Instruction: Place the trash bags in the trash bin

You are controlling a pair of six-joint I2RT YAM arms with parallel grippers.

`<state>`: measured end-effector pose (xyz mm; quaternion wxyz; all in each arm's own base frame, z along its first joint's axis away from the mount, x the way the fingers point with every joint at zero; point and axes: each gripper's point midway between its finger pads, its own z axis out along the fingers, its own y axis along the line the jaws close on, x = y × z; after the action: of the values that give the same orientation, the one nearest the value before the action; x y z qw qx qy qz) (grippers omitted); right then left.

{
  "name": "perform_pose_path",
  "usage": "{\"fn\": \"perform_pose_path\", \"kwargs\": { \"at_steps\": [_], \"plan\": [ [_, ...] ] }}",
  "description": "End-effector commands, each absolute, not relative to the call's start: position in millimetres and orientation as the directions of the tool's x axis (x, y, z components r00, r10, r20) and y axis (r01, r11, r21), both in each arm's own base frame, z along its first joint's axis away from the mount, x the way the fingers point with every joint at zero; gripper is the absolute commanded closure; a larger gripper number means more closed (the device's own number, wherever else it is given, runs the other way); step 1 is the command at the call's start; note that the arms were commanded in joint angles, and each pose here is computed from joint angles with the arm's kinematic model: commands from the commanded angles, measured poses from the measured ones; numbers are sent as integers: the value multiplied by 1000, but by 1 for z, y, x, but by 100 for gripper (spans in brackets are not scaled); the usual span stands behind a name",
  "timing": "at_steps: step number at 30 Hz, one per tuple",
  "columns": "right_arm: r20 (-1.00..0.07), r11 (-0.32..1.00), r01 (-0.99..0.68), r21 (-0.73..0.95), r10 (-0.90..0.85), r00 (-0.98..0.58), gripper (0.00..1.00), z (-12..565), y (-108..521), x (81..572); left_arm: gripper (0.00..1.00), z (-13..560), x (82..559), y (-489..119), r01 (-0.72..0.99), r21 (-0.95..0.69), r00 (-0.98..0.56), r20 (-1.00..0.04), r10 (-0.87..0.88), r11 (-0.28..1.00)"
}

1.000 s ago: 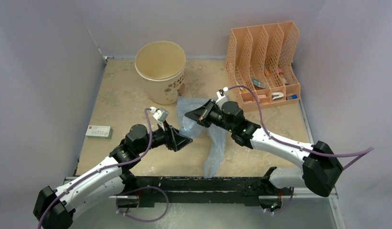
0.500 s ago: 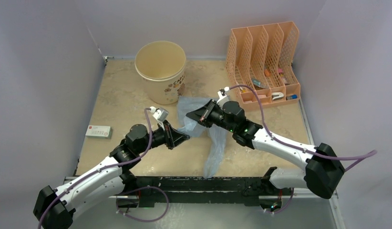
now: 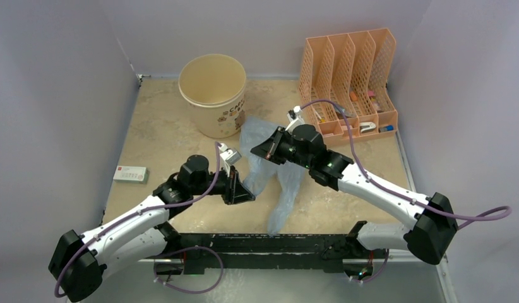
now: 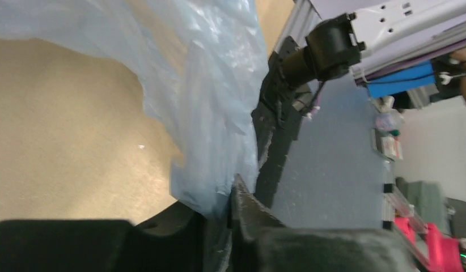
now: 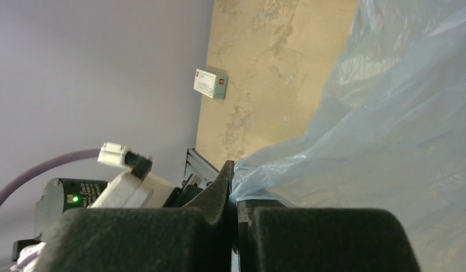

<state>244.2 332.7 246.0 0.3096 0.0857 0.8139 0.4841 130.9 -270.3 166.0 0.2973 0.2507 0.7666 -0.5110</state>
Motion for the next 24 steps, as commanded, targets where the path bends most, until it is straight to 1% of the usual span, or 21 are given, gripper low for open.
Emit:
{"fn": "perform_pose_path", "kwargs": {
  "at_steps": [1,2,3,4,5,6,10,13,18,19,22,24],
  "plan": [
    [-507,511,-233,827,500,-703,100,283,322,262,70,185,110,-274,715,-652,-695,-703,152,253],
    [-505,520,-219,826,508,-697,100,282,319,263,59,184,123,-271,692,-641,-703,-702,111,332],
    [-499,520,-205,829,524,-690,100,281,316,264,53,185,129,-268,681,-634,-702,-707,82,368],
    [-492,515,-193,835,542,-681,100,282,312,264,41,188,134,-265,671,-627,-697,-715,49,396],
    [-479,510,-173,843,564,-673,100,282,308,265,36,190,137,-261,660,-623,-690,-723,12,420],
    [-468,499,-161,852,584,-663,100,285,305,265,32,195,139,-257,657,-620,-676,-736,-28,429],
    [-447,474,-154,867,604,-659,100,290,303,262,30,214,137,-248,689,-601,-610,-783,-123,407],
    [-436,455,-166,875,592,-677,100,294,308,259,30,229,138,-250,727,-570,-569,-812,-130,384],
    [-427,444,-172,880,578,-695,100,292,314,258,31,250,154,-266,779,-512,-507,-854,-116,362],
    [-427,445,-172,879,573,-699,100,291,315,258,31,252,157,-268,787,-500,-495,-861,-113,362],
    [-428,434,-180,883,585,-689,100,296,316,261,31,252,171,-269,786,-460,-459,-882,-108,413],
    [-433,431,-188,883,587,-684,100,298,318,263,31,253,176,-272,797,-439,-435,-894,-110,415]
  ]
}}
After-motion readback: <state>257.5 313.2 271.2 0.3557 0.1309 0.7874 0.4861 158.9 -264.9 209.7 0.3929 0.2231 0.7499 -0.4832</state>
